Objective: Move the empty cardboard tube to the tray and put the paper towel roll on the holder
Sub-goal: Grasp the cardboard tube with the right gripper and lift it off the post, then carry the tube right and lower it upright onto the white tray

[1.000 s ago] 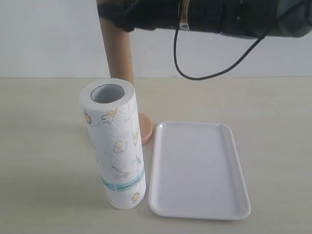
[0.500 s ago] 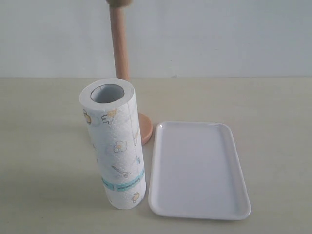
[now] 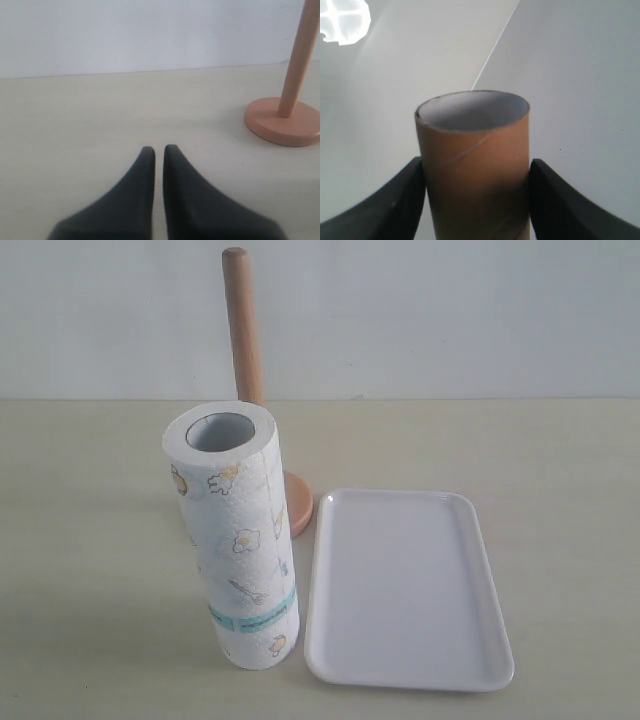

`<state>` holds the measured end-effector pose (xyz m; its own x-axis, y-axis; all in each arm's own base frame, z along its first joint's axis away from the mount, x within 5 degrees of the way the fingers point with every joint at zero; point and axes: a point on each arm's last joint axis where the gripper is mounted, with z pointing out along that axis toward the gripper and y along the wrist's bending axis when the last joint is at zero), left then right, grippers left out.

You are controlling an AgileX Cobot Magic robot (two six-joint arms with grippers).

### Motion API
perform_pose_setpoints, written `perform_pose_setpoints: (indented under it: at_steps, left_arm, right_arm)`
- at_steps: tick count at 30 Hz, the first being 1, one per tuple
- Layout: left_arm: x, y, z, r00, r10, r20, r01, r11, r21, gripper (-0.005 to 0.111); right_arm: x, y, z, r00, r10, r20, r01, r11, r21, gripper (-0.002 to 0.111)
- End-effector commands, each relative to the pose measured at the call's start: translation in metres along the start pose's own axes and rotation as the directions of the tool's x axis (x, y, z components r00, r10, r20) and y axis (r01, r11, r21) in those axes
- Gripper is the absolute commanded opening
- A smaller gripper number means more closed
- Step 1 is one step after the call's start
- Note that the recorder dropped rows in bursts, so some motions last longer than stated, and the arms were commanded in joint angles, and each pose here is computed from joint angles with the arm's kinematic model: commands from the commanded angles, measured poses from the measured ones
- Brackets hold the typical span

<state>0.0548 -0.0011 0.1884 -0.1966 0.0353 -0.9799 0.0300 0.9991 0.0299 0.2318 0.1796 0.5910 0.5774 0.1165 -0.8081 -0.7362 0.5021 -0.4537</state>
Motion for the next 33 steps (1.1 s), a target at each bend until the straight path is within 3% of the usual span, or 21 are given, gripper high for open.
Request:
perform_pose_setpoints:
  at_steps: [1, 9, 15, 18, 23, 27, 33]
  left_arm:
    - [0.001, 0.000, 0.000, 1.000, -0.004, 0.003, 0.004, 1.000, 0.006, 0.006]
    - [0.001, 0.000, 0.000, 1.000, -0.004, 0.003, 0.004, 1.000, 0.006, 0.006]
    - [0.001, 0.000, 0.000, 1.000, -0.004, 0.003, 0.004, 1.000, 0.006, 0.006]
    - [0.001, 0.000, 0.000, 1.000, -0.004, 0.003, 0.004, 1.000, 0.006, 0.006]
    - [0.001, 0.000, 0.000, 1.000, -0.004, 0.003, 0.004, 1.000, 0.006, 0.006]
    - [0.001, 0.000, 0.000, 1.000, -0.004, 0.003, 0.004, 1.000, 0.006, 0.006]
    - [0.001, 0.000, 0.000, 1.000, -0.004, 0.003, 0.004, 1.000, 0.006, 0.006]
  right_arm:
    - [-0.044, 0.008, -0.027, 0.998, 0.070, 0.009, -0.070, 0.997, -0.021, 0.004]
    - [-0.093, 0.015, -0.078, 0.999, 0.035, -0.005, -0.035, 0.998, -0.049, 0.004]
    - [-0.092, 0.019, -0.107, 0.982, 0.028, -0.188, -0.054, 0.989, -0.139, 0.004]
    - [-0.085, 0.005, -0.118, 0.950, 0.184, -0.252, -0.193, 0.981, -0.009, 0.004]
    - [-0.049, -0.021, -0.138, 0.903, 0.285, -0.321, -0.246, 0.957, 0.155, 0.004]
    - [-0.004, -0.033, -0.157, 0.830, 0.431, -0.353, -0.357, 0.898, 0.256, 0.001]
    - [0.087, -0.033, -0.193, 0.643, 0.692, -0.330, -0.537, 0.714, 0.450, 0.000]
